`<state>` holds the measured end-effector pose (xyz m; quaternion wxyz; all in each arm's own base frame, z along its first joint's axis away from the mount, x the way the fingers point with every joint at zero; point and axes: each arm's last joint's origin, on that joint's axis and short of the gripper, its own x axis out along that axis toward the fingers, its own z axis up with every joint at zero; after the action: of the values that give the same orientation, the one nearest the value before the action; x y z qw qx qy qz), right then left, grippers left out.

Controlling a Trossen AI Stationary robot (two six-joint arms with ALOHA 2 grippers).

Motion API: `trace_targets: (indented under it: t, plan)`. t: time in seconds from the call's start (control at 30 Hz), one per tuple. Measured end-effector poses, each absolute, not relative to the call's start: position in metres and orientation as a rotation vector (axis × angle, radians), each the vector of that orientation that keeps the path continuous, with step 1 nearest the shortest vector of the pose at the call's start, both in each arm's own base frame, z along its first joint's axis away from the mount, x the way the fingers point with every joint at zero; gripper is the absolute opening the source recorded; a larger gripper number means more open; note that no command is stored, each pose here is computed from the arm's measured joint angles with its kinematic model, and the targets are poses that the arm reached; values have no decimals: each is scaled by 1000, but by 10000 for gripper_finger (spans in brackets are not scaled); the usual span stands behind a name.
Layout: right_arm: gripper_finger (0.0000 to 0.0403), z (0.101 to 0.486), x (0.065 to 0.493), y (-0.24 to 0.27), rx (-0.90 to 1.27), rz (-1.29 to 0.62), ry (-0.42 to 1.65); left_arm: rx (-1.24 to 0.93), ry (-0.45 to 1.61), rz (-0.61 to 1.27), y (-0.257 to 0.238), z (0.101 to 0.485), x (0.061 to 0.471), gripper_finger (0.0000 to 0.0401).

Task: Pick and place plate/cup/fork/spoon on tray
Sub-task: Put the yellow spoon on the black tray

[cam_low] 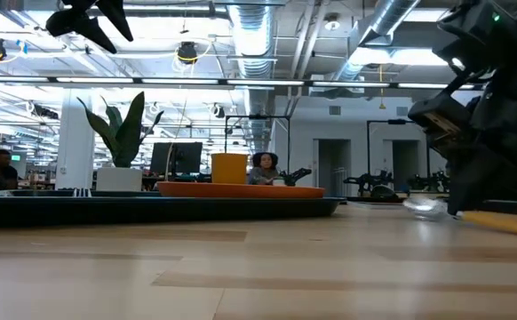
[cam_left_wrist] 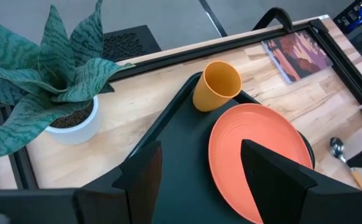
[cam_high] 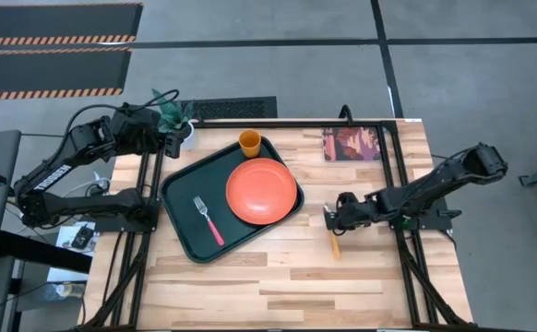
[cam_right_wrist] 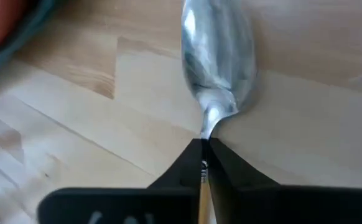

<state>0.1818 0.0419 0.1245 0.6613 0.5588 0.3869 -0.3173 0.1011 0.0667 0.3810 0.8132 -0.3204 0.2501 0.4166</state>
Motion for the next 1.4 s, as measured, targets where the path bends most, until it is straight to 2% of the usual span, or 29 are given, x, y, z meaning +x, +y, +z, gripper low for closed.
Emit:
trace_targets:
  t: [0.23, 0.37, 0.57, 0.7, 0.87, 0.97, 1.13, 1.4]
  plan:
    - [99, 122, 181, 41, 1193, -699, 909, -684, 536, 890, 67, 381, 101, 206]
    - [151, 127, 178, 39, 1157, -682, 928, -683, 537, 890, 67, 381, 101, 206]
    - [207, 145, 166, 28, 1011, -769, 1055, -672, 543, 885, 67, 381, 101, 206]
    - [216, 166, 172, 18, 835, -639, 1049, -662, 547, 882, 67, 381, 101, 206]
    - [214, 184, 182, -2, 508, -444, 1047, -663, 547, 883, 67, 381, 101, 206]
    - [213, 185, 186, -18, 380, -410, 1066, -664, 548, 880, 67, 381, 101, 206]
    - [222, 176, 189, -44, 304, -295, 1127, -672, 546, 878, 67, 381, 101, 206]
    - [227, 152, 204, -65, 339, -108, 1141, -676, 544, 879, 67, 381, 101, 206]
